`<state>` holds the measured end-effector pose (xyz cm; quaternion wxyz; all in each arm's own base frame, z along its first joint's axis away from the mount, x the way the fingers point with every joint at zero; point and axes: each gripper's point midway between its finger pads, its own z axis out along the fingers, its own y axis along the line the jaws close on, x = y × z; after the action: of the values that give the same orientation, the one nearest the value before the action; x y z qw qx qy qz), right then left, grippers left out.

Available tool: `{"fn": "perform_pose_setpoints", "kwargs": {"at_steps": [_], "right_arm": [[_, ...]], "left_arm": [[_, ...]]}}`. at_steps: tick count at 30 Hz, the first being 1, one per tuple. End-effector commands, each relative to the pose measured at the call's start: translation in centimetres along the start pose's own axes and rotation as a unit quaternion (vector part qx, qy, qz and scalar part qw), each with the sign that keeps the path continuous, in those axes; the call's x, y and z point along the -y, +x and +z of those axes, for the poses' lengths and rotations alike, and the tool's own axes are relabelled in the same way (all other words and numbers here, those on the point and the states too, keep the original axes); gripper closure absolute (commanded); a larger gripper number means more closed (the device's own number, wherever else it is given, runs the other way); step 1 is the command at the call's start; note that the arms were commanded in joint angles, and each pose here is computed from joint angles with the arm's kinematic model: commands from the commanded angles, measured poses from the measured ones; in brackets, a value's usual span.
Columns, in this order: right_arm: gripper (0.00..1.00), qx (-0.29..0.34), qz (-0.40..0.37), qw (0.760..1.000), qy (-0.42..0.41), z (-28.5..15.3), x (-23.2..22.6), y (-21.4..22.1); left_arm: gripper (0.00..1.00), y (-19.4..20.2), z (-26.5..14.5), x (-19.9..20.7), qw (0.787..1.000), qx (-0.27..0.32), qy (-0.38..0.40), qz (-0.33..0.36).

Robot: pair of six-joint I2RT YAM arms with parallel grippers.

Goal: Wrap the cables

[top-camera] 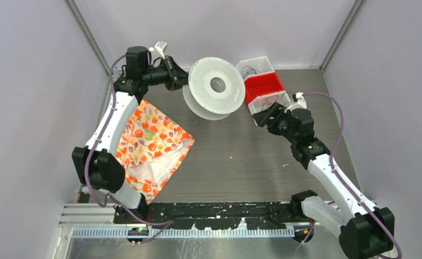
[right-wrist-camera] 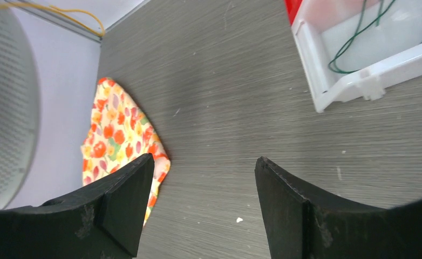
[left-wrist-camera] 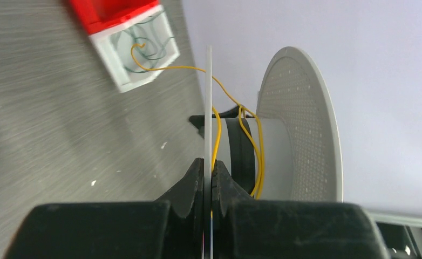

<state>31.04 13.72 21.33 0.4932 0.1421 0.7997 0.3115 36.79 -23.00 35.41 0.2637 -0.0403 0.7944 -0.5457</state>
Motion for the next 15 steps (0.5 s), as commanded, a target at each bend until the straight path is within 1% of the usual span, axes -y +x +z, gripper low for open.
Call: {"fn": "perform_pose_setpoints", "kwargs": {"at_steps": [1,3,6,10,12,15], "right_arm": [[0.27,0.002,0.043,0.996,-0.079,0.9,-3.0,-0.7],[0.27,0.003,0.048,0.995,-0.086,1.5,-3.2,-0.8],[0.27,-0.003,0.046,0.996,-0.082,2.4,-2.9,-0.5],[0.27,-0.002,0.031,0.997,-0.075,1.9,-2.6,-0.5],[0.28,0.010,0.015,0.997,-0.078,1.3,-2.6,-0.9],[0.28,0.042,-0.018,0.995,-0.088,0.2,-2.7,-1.7]], "left_arm": [[1.00,-0.8,-1.0,6.2,0.989,-0.026,0.141,0.037],[1.00,-1.3,-0.4,5.8,0.986,-0.029,0.163,0.033],[0.99,-1.5,0.9,3.7,0.984,-0.039,0.172,-0.003],[0.99,-1.3,1.5,3.0,0.973,-0.053,0.222,-0.042],[0.99,-1.4,1.4,3.2,0.966,-0.055,0.243,-0.064],[0.99,-1.5,1.1,3.8,0.962,-0.060,0.255,-0.075]]}}
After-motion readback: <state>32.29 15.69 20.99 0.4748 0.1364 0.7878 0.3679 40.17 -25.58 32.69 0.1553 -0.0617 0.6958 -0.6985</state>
